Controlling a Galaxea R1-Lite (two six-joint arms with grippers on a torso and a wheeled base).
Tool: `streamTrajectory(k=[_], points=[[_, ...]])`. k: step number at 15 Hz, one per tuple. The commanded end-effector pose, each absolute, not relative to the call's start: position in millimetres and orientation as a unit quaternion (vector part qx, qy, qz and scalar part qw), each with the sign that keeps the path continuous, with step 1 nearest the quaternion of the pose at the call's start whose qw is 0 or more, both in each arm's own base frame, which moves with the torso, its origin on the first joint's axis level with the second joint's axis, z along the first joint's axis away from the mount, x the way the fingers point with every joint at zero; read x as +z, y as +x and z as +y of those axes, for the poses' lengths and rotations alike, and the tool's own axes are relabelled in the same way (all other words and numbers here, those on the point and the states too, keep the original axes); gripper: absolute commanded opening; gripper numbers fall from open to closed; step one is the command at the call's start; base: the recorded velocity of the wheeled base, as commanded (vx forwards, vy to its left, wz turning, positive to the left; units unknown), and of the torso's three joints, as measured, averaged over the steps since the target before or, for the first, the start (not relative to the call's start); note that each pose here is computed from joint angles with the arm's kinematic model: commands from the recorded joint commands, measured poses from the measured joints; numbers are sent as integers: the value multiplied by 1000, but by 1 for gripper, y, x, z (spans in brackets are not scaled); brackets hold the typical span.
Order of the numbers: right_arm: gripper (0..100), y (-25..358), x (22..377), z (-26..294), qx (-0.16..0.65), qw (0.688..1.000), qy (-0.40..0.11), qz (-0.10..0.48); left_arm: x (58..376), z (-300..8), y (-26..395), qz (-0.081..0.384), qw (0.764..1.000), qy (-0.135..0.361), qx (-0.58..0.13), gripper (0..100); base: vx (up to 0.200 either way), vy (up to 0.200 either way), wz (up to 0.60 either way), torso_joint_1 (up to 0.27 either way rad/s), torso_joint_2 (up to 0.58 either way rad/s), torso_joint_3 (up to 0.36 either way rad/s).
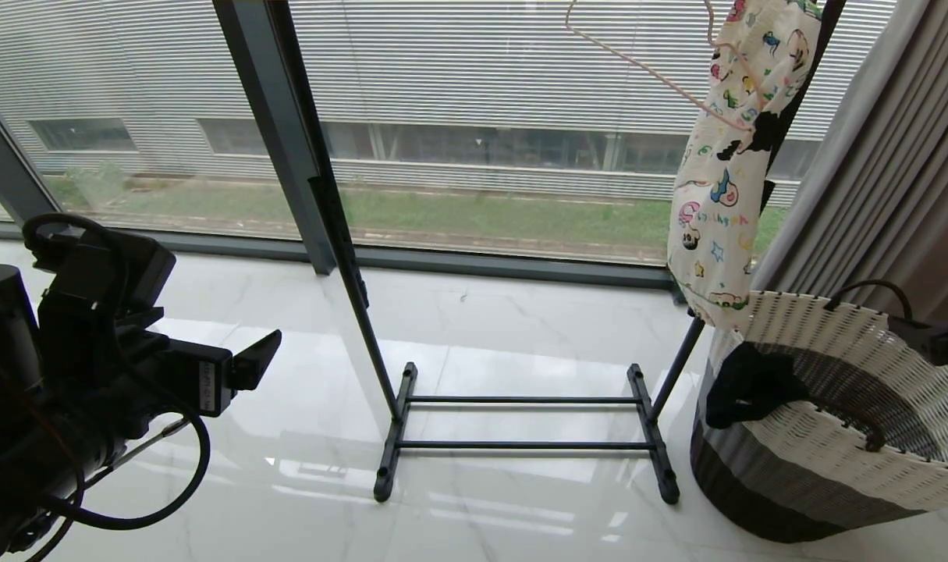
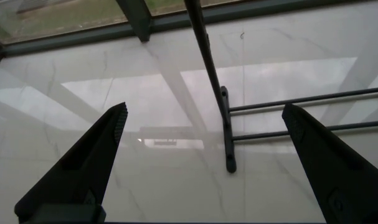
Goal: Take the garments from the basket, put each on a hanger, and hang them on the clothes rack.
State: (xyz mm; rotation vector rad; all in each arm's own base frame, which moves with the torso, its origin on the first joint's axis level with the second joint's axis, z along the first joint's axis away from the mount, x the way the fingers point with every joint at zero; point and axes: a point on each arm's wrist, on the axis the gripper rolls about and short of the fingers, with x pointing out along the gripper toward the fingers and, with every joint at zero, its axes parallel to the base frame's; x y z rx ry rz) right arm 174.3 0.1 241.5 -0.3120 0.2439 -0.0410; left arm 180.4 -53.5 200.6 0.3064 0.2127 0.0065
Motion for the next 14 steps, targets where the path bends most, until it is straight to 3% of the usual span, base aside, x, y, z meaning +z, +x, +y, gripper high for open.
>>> streamTrajectory(k=[1, 4, 6, 11, 14], points=[[100, 174, 241, 0, -20, 980, -155, 122, 200, -54, 181, 108, 982, 153, 4, 100, 0, 0, 0, -76, 295, 207], [100, 173, 237, 0, -19, 979, -156, 127, 199, -54, 182, 110, 982, 154, 2, 100, 133, 0, 0, -33, 100, 76], [100, 172, 226, -1, -13, 971, -187, 148, 199, -55, 183, 110, 982, 155, 0, 100, 200, 0, 0, -12, 19, 17], [100, 165, 165, -4, 28, 930, -259, 260, 205, -63, 183, 97, 983, 153, -18, 100, 200, 0, 0, 0, 7, 2], [100, 182, 143, -5, 60, 901, -295, 311, 208, -69, 181, 88, 984, 149, -32, 100, 0, 0, 0, 0, 0, 0]])
